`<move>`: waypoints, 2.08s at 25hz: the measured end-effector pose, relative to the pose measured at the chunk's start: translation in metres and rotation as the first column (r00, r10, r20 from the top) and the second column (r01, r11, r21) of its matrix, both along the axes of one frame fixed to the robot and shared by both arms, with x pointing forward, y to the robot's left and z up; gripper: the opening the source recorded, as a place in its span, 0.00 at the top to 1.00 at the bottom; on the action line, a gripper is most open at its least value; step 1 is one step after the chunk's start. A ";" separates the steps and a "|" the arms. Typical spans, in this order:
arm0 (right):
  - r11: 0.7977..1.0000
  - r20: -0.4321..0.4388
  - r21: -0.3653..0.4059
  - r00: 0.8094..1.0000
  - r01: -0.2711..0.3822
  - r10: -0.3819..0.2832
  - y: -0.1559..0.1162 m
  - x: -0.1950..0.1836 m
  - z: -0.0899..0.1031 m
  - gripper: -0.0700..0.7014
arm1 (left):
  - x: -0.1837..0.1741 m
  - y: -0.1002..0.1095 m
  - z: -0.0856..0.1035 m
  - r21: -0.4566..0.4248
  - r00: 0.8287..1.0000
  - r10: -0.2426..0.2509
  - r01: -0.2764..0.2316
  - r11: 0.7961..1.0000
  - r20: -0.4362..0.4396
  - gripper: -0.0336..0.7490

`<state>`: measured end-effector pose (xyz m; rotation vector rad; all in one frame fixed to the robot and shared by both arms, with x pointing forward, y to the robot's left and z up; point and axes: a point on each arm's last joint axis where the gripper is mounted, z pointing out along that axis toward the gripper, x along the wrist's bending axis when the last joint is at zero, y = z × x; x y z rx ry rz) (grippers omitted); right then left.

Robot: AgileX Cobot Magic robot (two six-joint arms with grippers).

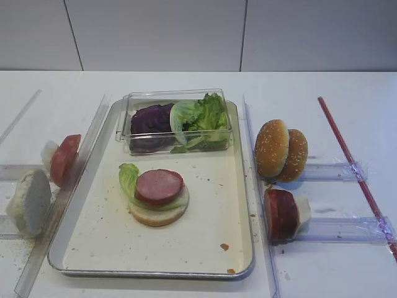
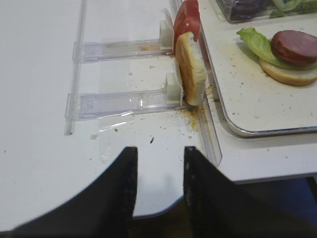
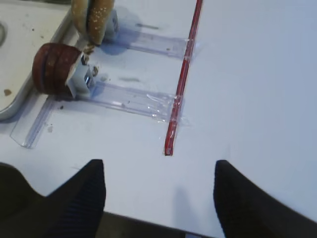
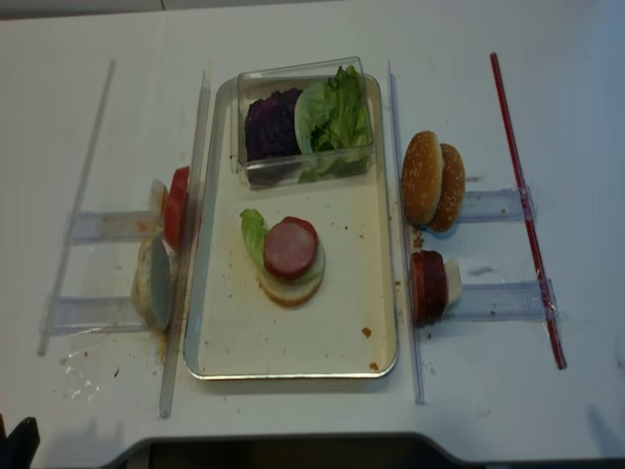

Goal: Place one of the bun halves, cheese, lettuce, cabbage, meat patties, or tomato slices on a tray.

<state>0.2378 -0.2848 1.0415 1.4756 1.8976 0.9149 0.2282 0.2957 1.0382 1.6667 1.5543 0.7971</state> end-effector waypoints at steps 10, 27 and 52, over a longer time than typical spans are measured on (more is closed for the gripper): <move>0.999 0.100 -0.005 0.994 -0.040 0.040 0.002 -0.010 0.000 0.28 | 0.000 0.000 0.000 0.000 1.000 0.000 0.000 1.000 0.000 0.67; 0.999 0.090 0.005 0.995 -0.043 0.042 0.003 -0.009 -0.004 0.28 | 0.000 0.000 0.000 0.002 1.000 0.001 -0.001 1.000 0.000 0.67; 0.999 0.089 0.008 0.995 -0.041 0.040 0.003 -0.009 -0.004 0.28 | 0.000 0.000 0.000 0.002 1.000 0.001 -0.001 1.000 0.000 0.67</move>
